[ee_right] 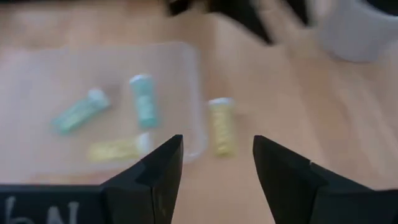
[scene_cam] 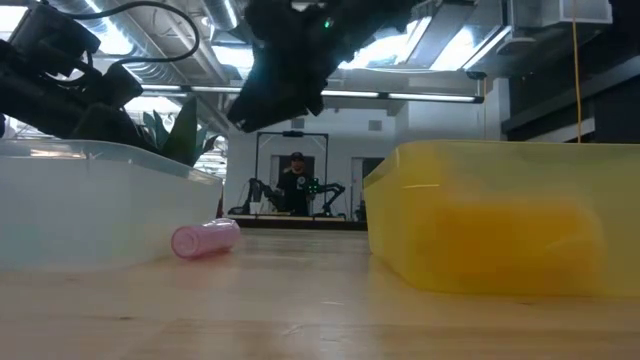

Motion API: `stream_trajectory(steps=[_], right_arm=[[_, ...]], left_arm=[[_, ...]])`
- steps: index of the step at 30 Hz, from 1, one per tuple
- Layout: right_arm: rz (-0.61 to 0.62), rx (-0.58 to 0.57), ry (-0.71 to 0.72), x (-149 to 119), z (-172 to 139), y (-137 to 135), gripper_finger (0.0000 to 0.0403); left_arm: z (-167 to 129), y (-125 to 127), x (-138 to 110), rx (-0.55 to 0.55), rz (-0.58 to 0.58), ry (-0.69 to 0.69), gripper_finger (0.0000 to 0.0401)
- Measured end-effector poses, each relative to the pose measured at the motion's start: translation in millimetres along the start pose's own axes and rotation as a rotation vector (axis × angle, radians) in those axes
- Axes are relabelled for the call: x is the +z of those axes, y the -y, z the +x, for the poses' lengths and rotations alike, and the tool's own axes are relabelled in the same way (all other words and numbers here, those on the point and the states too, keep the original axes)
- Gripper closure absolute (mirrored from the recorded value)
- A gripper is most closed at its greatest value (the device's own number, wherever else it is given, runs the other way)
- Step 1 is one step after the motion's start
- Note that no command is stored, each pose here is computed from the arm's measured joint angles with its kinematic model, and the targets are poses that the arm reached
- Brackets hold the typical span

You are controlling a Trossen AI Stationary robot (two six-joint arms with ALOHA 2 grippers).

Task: Pick and place medicine bottles into bin by pill shape (circle, oval)
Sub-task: Put the yellow pill bottle into the transparent bin

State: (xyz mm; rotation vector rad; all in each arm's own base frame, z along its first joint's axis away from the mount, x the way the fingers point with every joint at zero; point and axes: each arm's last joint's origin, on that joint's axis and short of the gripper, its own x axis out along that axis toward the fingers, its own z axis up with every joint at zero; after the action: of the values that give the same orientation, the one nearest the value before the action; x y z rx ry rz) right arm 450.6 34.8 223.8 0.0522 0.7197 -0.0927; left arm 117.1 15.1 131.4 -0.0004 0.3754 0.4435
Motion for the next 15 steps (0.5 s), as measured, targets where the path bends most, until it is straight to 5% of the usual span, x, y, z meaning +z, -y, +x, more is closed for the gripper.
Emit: stream_trajectory(steps=[4,15], right_arm=[[0.06,-0.047,0.03,5.5,2.6,25.5,0.0206],[0.19,0.163,0.062,-2.3,39.7,81.7,0.0206]], left_arm=[[0.0,0.0,0.0,0.0,0.0,0.0,0.0211],[0.0,0.0,0.0,0.0,0.0,0.0,0.0211]])
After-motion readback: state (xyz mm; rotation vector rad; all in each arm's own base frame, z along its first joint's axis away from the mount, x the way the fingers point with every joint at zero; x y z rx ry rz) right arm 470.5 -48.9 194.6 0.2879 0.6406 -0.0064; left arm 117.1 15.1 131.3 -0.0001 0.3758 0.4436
